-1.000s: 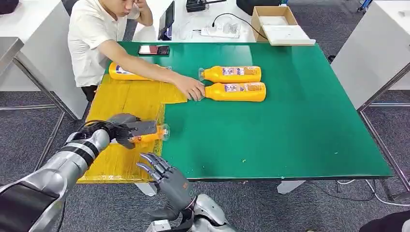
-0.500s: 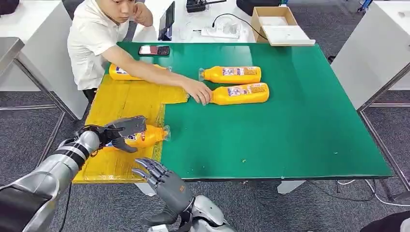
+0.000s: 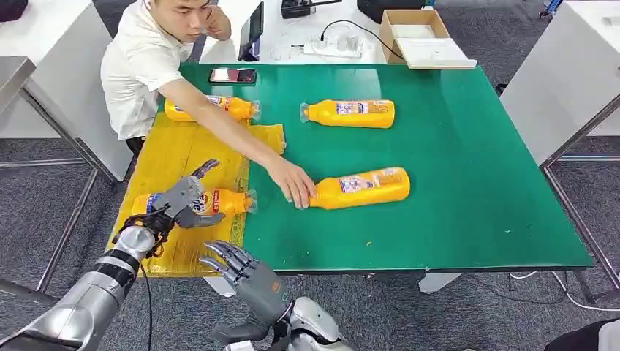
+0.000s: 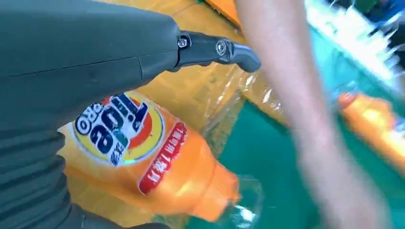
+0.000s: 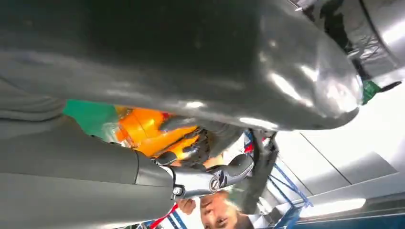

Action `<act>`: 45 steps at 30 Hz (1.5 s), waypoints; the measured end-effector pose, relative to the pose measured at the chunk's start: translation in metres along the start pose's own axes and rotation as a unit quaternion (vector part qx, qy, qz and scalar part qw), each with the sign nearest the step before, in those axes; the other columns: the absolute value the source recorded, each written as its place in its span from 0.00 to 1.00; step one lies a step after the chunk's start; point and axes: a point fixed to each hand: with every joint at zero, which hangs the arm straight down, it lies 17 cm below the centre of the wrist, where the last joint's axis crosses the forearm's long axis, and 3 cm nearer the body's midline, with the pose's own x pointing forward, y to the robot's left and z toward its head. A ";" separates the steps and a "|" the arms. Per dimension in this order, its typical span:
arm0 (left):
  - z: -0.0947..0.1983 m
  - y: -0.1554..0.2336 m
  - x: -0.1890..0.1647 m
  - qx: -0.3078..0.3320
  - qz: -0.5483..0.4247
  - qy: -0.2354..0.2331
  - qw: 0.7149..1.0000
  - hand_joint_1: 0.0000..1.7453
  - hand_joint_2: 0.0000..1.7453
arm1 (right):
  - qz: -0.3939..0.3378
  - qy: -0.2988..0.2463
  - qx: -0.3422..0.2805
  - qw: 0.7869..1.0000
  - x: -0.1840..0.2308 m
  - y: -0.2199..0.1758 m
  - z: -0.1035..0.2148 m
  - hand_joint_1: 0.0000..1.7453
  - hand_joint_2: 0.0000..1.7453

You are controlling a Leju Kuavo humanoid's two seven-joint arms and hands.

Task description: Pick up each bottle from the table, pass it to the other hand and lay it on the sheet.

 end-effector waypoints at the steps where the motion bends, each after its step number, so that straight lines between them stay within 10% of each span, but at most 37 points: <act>1: 0.002 0.002 0.005 0.012 0.030 -0.010 0.999 0.00 1.00 | 0.000 0.000 0.000 1.000 0.000 0.000 0.000 0.00 0.00; 12: 0.050 0.009 0.050 0.103 0.135 -0.112 0.979 0.00 1.00 | 0.009 0.010 -0.018 1.000 -0.007 -0.003 0.014 0.00 0.00; 13: 0.055 0.010 0.056 0.111 0.145 -0.124 0.975 0.00 1.00 | 0.005 0.014 -0.039 0.999 -0.007 -0.012 0.014 0.00 1.00; 26: 0.127 0.005 0.083 0.213 0.285 -0.164 0.920 0.00 1.00 | -0.045 0.060 -0.365 0.928 -0.006 -0.186 0.071 0.00 1.00; 45: 0.154 -0.017 0.096 0.246 0.206 -0.164 0.933 0.00 1.00 | 0.122 0.138 -0.436 0.881 -0.043 -0.270 0.154 0.00 1.00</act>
